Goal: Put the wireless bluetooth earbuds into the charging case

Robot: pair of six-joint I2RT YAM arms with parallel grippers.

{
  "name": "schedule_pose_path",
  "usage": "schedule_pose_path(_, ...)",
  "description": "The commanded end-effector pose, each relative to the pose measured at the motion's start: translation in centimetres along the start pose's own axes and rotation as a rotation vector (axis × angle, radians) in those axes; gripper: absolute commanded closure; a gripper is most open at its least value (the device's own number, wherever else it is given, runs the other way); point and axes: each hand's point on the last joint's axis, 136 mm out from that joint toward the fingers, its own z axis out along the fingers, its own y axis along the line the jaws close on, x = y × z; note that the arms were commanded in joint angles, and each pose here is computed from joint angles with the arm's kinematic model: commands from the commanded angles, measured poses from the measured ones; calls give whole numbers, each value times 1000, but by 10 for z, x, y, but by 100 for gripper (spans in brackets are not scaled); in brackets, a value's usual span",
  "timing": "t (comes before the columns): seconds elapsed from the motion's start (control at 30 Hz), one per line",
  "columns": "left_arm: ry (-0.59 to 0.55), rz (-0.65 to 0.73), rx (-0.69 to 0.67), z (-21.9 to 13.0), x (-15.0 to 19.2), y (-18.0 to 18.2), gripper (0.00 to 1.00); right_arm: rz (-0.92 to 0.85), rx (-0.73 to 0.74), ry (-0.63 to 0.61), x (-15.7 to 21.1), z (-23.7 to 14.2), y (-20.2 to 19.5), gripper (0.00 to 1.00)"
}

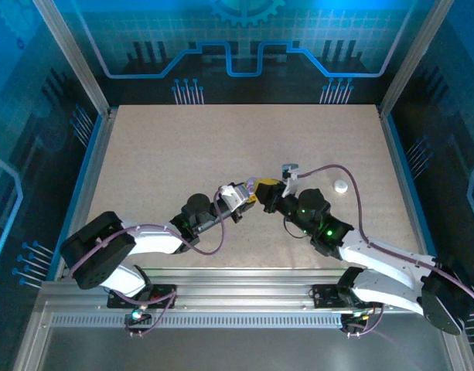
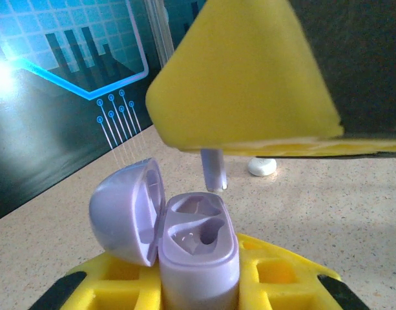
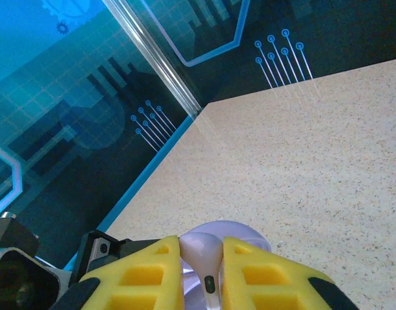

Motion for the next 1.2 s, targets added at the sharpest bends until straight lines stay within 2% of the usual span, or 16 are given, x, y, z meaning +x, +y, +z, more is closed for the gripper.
schedule_pose_path(0.0, -86, -17, -3, -3, -27, 1, 85, -17, -33, -41, -17, 2, 16, 82)
schedule_pose_path(0.63, -107, -37, 3, -5, -31, 0, 84, 4, -27, -27, -8, 7, 11, 82)
schedule_pose_path(1.17, -102, -25, 4, -3, -31, 0, 84, 35, -24, 31, 4, -2, 8, 83)
